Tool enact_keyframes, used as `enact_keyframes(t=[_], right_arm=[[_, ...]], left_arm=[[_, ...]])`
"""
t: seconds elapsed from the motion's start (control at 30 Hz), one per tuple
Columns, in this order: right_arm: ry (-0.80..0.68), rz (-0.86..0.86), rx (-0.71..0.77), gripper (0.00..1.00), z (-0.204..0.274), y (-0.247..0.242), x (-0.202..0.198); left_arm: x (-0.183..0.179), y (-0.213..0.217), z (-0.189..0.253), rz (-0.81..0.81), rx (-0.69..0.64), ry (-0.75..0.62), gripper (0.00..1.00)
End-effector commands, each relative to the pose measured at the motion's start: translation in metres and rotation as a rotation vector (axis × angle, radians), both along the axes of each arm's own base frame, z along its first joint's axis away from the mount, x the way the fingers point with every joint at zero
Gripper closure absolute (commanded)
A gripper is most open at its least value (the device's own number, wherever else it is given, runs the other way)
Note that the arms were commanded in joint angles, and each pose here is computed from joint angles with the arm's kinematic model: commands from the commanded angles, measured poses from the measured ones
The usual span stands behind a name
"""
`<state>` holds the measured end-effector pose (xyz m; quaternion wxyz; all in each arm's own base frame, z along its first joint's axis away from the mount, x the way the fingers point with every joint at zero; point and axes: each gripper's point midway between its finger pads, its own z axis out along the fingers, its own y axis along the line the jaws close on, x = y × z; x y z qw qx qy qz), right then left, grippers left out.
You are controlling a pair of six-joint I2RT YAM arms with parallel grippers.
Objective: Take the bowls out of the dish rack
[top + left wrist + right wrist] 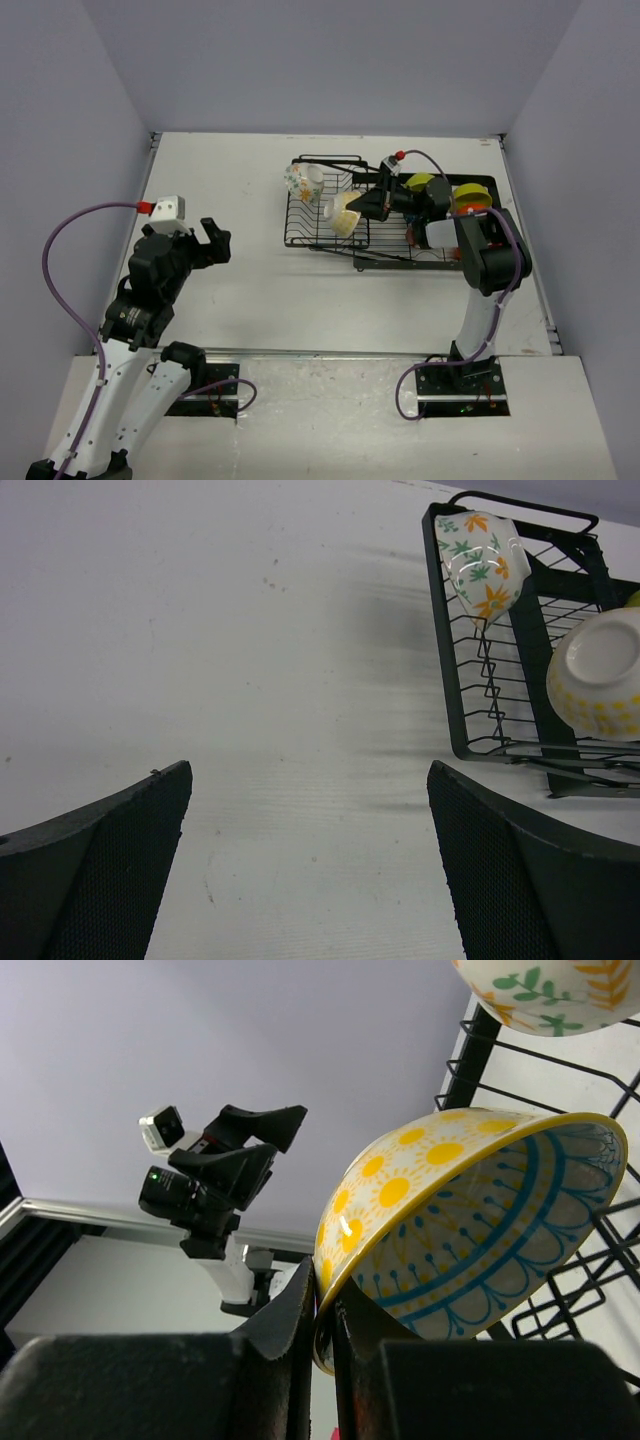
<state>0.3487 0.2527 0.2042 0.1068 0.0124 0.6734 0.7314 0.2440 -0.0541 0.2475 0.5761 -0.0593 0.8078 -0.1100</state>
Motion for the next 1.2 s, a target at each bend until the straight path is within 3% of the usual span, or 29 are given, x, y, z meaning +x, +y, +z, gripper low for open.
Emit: enact_keyframes(t=[0.0, 0.23, 0.33, 0.4, 0.47, 0.5, 0.57, 0.6, 0.7, 0.8, 0.93, 1.0, 1.07, 1.17], right_arm=[[-0.403, 0.014, 0.085, 1.0, 0.069, 0.0, -0.02], [-0.498, 0.064, 0.063, 1.0, 0.107, 0.012, -0.028], [-0.619, 0.135, 0.009, 1.0, 0.137, 0.027, -0.049], [-0.689, 0.142, -0.106, 1.0, 0.138, 0.041, -0.07], [-0.882, 0.058, -0.274, 1.0, 0.162, 0.053, -0.075], [-1.003, 0.021, -0.461, 1.0, 0.147, 0.061, -0.083], [-1.187, 0.066, -0.495, 1.0, 0.152, 0.076, -0.115], [-1.267, 0.013, -0.572, 1.0, 0.157, 0.069, -0.121], [-1.478, 0.114, -0.664, 1.0, 0.133, 0.078, -0.17], [-1.619, 0.118, -0.8, 1.0, 0.121, 0.072, -0.193], [-1.737, 0.09, -0.943, 1.0, 0.105, 0.06, -0.199], [-1.8, 0.102, -1.084, 1.0, 0.093, 0.053, -0.197], [-1.814, 0.12, -1.227, 1.0, 0.083, 0.049, -0.187], [-1.816, 0.195, -1.312, 1.0, 0.073, 0.046, -0.186]], left_arm=[[0.002, -0.002, 0.01, -0.006, -0.009, -0.041, 0.0], [0.003, 0.004, 0.014, 0.028, -0.001, -0.046, 0.0], [-0.003, 0.007, 0.027, 0.046, -0.018, -0.044, 0.0], [-0.011, 0.002, 0.071, 0.016, -0.077, -0.13, 0.0], [-0.022, -0.009, 0.109, -0.055, -0.125, -0.205, 0.0], [-0.033, -0.011, 0.149, -0.084, -0.155, -0.287, 0.0], [-0.045, -0.018, 0.197, -0.143, -0.195, -0.359, 0.0], [-0.048, -0.025, 0.208, -0.181, -0.207, -0.366, 0.0], [-0.047, -0.057, 0.229, -0.347, -0.246, -0.33, 0.0], [-0.033, -0.088, 0.214, -0.486, -0.276, -0.191, 0.0], [-0.02, -0.096, 0.203, -0.5, -0.29, -0.122, 0.0], [-0.018, -0.105, 0.192, -0.54, -0.308, -0.082, 0.0], [-0.014, -0.111, 0.174, -0.565, -0.309, -0.026, 0.0], [-0.01, -0.119, 0.153, -0.585, -0.307, 0.028, 0.0]])
